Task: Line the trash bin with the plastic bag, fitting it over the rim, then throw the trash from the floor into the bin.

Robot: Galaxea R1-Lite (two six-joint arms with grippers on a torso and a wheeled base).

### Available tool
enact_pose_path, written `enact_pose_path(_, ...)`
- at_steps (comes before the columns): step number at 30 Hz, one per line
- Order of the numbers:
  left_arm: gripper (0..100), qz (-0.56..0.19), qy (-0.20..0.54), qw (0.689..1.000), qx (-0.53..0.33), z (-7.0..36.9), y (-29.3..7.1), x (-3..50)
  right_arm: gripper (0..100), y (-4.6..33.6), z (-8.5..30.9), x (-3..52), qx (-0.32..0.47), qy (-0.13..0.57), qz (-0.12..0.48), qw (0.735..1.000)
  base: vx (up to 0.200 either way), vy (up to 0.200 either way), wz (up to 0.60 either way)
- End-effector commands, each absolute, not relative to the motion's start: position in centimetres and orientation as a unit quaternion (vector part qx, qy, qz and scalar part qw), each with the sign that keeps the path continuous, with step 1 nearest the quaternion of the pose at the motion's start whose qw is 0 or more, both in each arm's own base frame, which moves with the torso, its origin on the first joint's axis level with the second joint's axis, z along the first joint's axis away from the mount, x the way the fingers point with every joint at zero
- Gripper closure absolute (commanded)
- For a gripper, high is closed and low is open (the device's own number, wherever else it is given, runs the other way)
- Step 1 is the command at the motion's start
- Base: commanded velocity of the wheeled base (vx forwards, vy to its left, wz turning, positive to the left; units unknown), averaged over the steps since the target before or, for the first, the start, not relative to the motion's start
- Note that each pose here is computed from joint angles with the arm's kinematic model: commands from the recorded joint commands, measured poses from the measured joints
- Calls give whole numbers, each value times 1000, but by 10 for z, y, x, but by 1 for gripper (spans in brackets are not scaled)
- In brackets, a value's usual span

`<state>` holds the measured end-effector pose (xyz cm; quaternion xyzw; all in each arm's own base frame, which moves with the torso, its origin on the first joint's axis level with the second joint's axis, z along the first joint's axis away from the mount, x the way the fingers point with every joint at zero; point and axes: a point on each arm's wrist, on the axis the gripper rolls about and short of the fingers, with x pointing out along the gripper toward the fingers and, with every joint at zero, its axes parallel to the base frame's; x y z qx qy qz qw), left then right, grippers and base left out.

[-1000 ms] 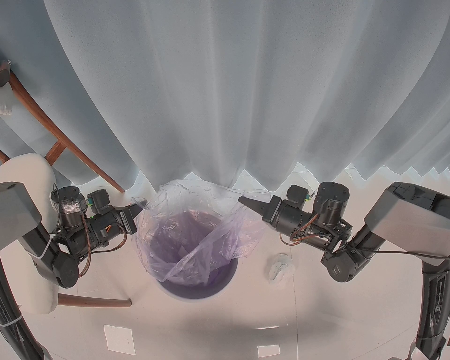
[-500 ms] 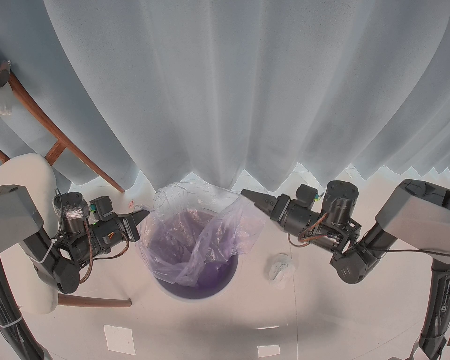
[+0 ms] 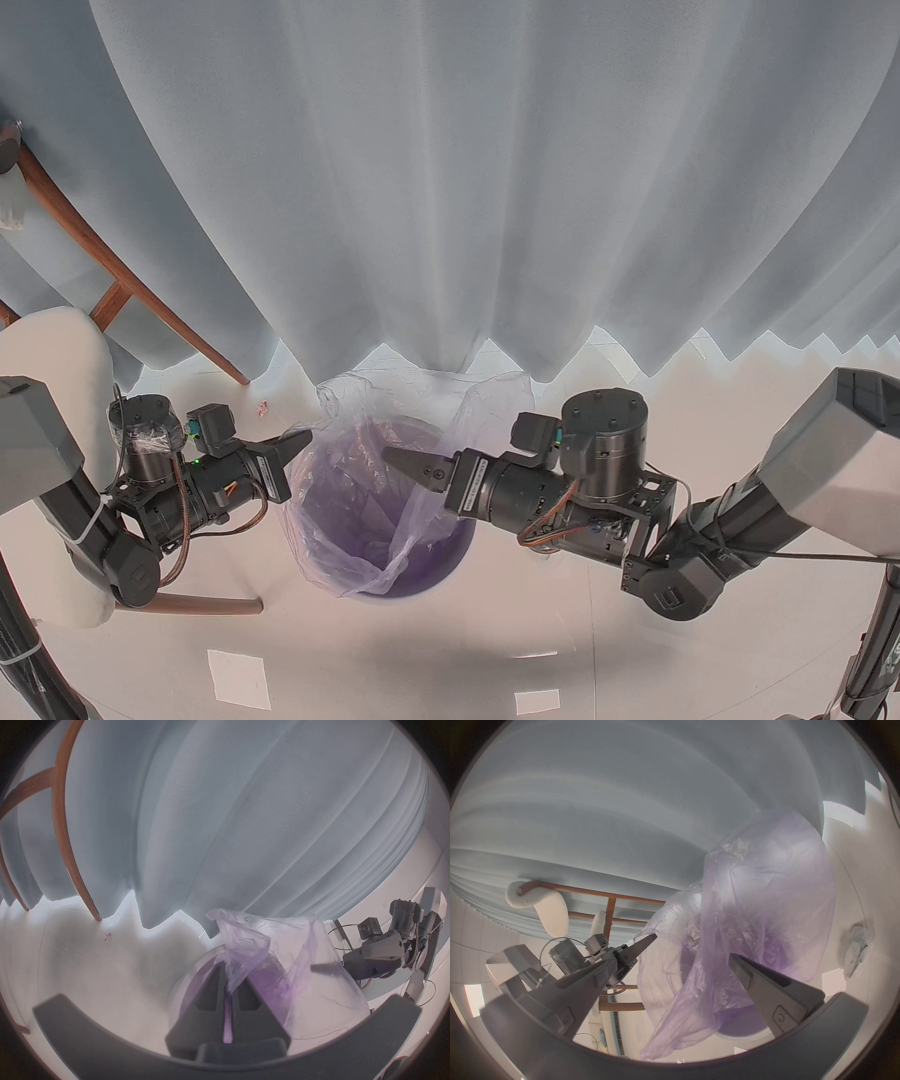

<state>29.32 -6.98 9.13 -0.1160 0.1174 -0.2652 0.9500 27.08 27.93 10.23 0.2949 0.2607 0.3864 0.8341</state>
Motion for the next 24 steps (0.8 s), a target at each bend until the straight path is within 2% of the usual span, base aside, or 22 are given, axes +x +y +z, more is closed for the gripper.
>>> enact_pose_path(1,100,-268,117,950,-112,92,-71,291,0,293,97,269,285,265,392,834,0,0,0)
enact_pose_path(3,100,-267,117,950,-112,92,-71,291,0,293,93,268,282,271,390,833,0,0,0)
enact_pose_path(4,100,-267,117,950,-112,92,-71,291,100,293,93,268,282,271,390,833,0,0,0)
enact_pose_path(9,100,-247,119,955,-111,90,-68,295,100,283,81,254,271,296,377,835,0,0,0)
enact_pose_path(18,100,-207,125,964,-108,89,-68,293,100,246,82,241,267,312,344,845,0,0,0)
enact_pose_path(24,100,-197,152,963,-100,91,-76,272,100,231,95,279,294,258,320,862,0,0,0)
